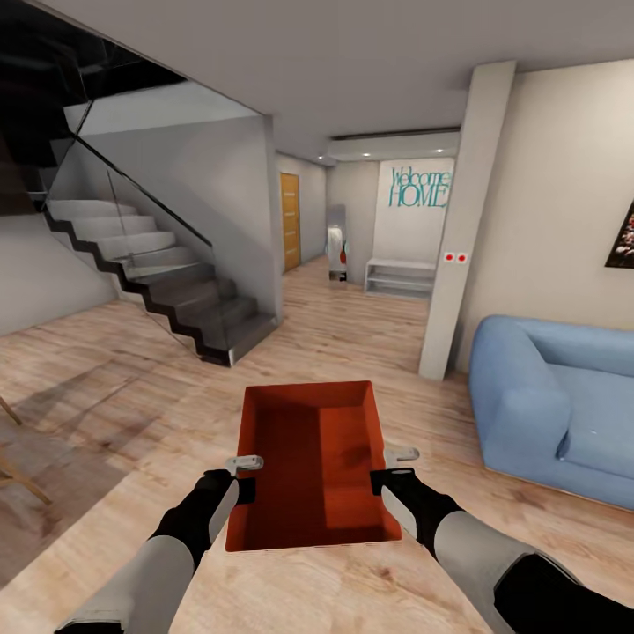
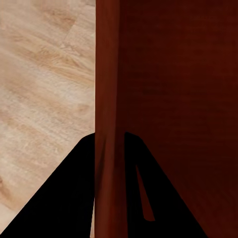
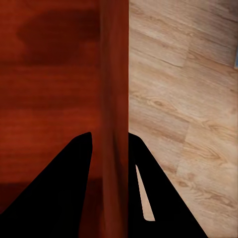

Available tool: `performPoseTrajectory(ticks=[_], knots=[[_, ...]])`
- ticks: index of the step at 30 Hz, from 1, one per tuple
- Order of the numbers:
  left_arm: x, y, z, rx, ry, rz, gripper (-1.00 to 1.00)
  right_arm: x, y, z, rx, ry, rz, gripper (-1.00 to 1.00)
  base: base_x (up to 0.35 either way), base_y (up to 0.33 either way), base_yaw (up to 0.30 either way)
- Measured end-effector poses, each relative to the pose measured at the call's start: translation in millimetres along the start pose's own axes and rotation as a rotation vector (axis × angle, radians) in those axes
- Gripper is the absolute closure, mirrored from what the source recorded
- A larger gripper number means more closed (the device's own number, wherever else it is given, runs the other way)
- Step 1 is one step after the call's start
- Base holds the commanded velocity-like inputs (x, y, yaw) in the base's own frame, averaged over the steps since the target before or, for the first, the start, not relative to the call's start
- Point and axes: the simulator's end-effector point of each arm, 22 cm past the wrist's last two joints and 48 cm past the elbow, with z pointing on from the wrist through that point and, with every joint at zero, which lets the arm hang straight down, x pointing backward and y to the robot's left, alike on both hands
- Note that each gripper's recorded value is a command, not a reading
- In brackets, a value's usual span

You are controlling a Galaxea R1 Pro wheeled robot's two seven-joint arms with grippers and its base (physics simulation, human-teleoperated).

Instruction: Move the two storage containers from the living room to the garage. In the garage, place one container on the floor and stack the other container on top of it (either order is fine).

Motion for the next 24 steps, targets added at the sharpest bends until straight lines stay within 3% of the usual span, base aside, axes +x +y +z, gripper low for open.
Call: performPoseTrajectory(ticks=[24], knots=[[1.6, -0.4, 0.3, -0.001, 0.004, 0.000, 1.00, 2.0, -0.4, 0.3, 0.000, 0.004, 0.002, 1.00, 0.323, 0.000, 0.000]])
